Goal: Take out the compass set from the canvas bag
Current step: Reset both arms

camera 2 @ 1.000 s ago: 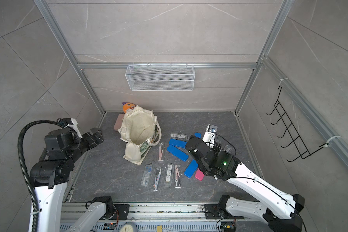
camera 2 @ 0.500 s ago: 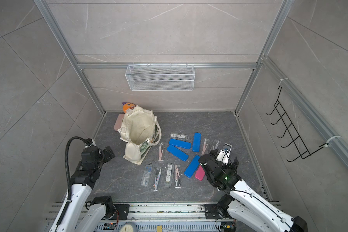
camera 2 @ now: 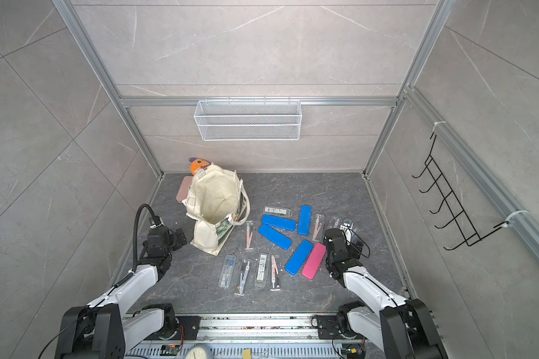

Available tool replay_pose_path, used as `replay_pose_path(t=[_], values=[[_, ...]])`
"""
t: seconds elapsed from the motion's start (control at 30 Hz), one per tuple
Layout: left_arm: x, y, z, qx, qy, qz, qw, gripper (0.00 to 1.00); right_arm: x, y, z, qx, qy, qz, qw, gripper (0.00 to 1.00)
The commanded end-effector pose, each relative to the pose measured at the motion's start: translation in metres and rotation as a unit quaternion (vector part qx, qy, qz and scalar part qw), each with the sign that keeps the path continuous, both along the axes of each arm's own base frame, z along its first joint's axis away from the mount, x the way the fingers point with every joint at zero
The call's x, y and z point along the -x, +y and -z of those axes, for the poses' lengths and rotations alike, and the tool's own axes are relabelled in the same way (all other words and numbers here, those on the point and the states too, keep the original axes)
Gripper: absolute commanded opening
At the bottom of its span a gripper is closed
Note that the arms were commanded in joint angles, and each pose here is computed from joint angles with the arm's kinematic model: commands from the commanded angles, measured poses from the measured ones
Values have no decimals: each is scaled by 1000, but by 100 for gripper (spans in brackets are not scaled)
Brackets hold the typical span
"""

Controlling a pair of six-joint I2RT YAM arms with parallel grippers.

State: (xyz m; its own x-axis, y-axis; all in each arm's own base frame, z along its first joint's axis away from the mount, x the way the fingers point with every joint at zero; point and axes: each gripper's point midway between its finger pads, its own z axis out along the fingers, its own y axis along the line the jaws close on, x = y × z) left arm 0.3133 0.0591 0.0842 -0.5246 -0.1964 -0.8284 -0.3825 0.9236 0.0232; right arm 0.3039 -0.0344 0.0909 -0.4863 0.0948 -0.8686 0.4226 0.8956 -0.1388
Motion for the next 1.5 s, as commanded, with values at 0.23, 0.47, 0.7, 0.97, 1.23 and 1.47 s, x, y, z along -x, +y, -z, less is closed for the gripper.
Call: replay_pose_path(t=[0.23,0.47,0.7,0.97,1.23,1.47], values=[[-59,-20,-28,-22,-95,93,991,98,-66,23,-30,-5,-95,-96,991,100],[-71,-28,-2,-24,-97,128,987,98,-80,25,-7,-28,-108,-137,984,100],[-71,-27,-1,-23,-96,127,987,99,-80,26,-6,-27,-104,-142,984,100],[-72,-26,-1,-20,-94,127,987,100,-82,26,-5,-35,-100,-143,984,99],[-71,-26,-1,-21,-96,127,987,100,-80,25,-6,-32,-102,-141,984,100],[-71,-26,-1,-21,-96,127,987,100,-83,26,-3,-38,-95,-145,984,99]])
